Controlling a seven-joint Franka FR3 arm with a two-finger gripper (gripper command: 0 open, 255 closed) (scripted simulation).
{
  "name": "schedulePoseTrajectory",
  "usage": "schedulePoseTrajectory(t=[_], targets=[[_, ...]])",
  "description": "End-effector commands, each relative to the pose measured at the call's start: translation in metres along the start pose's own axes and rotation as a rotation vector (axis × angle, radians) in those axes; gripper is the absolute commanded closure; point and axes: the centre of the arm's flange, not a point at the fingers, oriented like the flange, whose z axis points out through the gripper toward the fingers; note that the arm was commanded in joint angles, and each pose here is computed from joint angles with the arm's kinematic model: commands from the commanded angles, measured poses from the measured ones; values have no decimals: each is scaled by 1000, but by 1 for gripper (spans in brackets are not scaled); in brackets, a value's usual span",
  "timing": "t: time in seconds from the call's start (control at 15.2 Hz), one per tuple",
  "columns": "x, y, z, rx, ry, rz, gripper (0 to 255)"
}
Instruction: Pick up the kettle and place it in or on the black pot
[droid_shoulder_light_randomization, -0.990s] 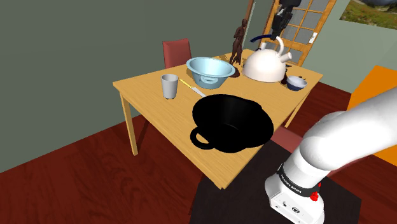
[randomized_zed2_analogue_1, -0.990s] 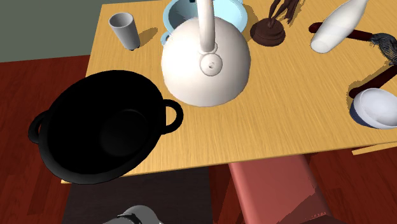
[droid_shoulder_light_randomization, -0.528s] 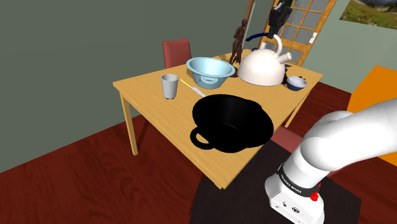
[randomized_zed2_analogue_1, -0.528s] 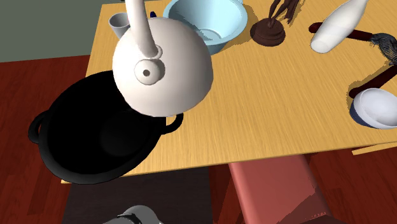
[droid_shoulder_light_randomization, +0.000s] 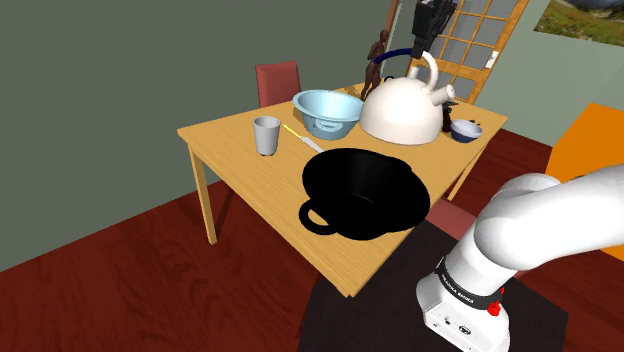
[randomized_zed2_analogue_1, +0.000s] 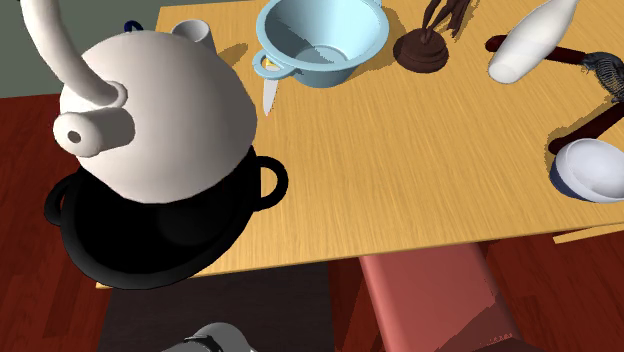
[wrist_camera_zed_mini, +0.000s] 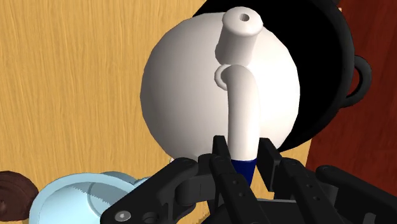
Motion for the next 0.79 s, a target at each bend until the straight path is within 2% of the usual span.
schedulePoseTrajectory(t=[0.0,0.26,0.73], targets=[[-4,-24,-9,0,1,1,255],[-13,-75,-21,0,1,1,255],[-15,-80,9,0,1,1,255]])
